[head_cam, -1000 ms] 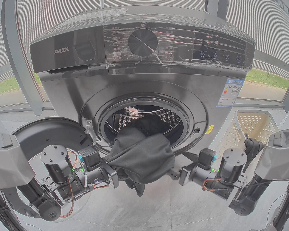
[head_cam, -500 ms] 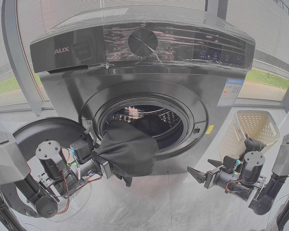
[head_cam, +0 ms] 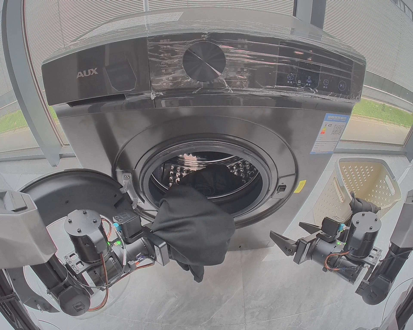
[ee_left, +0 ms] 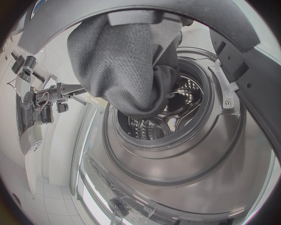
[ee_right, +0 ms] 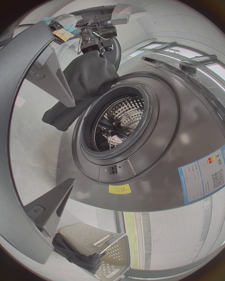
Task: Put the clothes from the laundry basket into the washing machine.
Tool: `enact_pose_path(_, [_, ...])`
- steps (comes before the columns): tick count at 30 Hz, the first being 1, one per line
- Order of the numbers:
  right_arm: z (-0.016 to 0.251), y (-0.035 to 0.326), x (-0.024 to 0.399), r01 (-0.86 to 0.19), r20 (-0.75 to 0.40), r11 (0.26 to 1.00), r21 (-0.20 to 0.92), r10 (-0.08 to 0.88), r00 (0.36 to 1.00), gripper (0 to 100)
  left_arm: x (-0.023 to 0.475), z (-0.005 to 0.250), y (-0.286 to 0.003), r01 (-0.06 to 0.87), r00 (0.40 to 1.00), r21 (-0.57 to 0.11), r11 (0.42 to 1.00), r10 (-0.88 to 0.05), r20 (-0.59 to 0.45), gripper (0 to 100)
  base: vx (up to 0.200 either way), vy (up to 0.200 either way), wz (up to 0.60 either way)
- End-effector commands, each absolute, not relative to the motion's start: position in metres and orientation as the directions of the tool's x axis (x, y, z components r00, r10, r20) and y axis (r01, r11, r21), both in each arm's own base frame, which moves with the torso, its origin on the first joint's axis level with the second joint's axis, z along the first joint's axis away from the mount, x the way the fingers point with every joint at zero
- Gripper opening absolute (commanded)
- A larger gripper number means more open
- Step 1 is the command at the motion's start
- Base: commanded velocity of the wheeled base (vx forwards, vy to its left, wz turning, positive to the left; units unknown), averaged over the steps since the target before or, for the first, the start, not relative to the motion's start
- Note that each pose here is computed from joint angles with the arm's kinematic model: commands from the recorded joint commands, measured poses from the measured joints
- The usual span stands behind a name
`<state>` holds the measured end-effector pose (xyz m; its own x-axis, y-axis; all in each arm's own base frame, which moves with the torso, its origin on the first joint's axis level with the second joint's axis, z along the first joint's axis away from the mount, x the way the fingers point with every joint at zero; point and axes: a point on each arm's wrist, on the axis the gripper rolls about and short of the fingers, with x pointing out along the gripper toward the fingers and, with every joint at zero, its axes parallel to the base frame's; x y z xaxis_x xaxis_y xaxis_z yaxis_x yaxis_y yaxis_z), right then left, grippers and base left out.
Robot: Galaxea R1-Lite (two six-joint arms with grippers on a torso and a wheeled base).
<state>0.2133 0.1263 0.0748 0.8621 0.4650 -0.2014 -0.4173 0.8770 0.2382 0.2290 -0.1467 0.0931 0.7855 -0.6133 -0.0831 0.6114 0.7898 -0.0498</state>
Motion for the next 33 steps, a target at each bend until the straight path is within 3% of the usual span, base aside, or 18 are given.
enact_pose_path(1, [0.075,0.127,0.213,-0.421,-0.201,0.875,0.238,0.469,0.86,100,0.23,0.088,-0.149,0.613,0.782,-0.051,0.788,-0.615,-0.099,0,0.2,0.0,0.0])
enact_pose_path(13, [0.075,0.131,0.203,-0.447,-0.21,0.863,0.234,0.494,0.844,100,0.221,0.087,-0.158,0.639,0.759,-0.063,0.767,-0.642,-0.107,0,0.017,0.0,0.0])
enact_pose_path(15, [0.073,0.129,0.192,-0.463,-0.235,0.856,0.229,0.51,0.827,100,0.229,0.073,-0.171,0.629,0.766,-0.039,0.777,-0.627,-0.14,0,0.0,0.0,0.0])
enact_pose_path(18, [0.072,0.13,0.188,-0.477,-0.246,0.851,0.218,0.521,0.817,100,0.251,0.07,-0.187,0.604,0.793,-0.001,0.797,-0.601,-0.1,0,0.0,0.0,0.0])
enact_pose_path(26, [0.078,0.137,0.179,-0.518,-0.222,0.827,0.219,0.559,0.799,100,0.282,0.051,-0.22,0.606,0.79,-0.082,0.791,-0.611,-0.058,0,0.0,0.0,0.0])
enact_pose_path(33, [0.078,0.143,0.174,-0.545,-0.225,0.809,0.218,0.585,0.779,100,0.32,0.034,-0.236,0.561,0.825,-0.084,0.823,-0.564,-0.017,0,0.0,0.0,0.0])
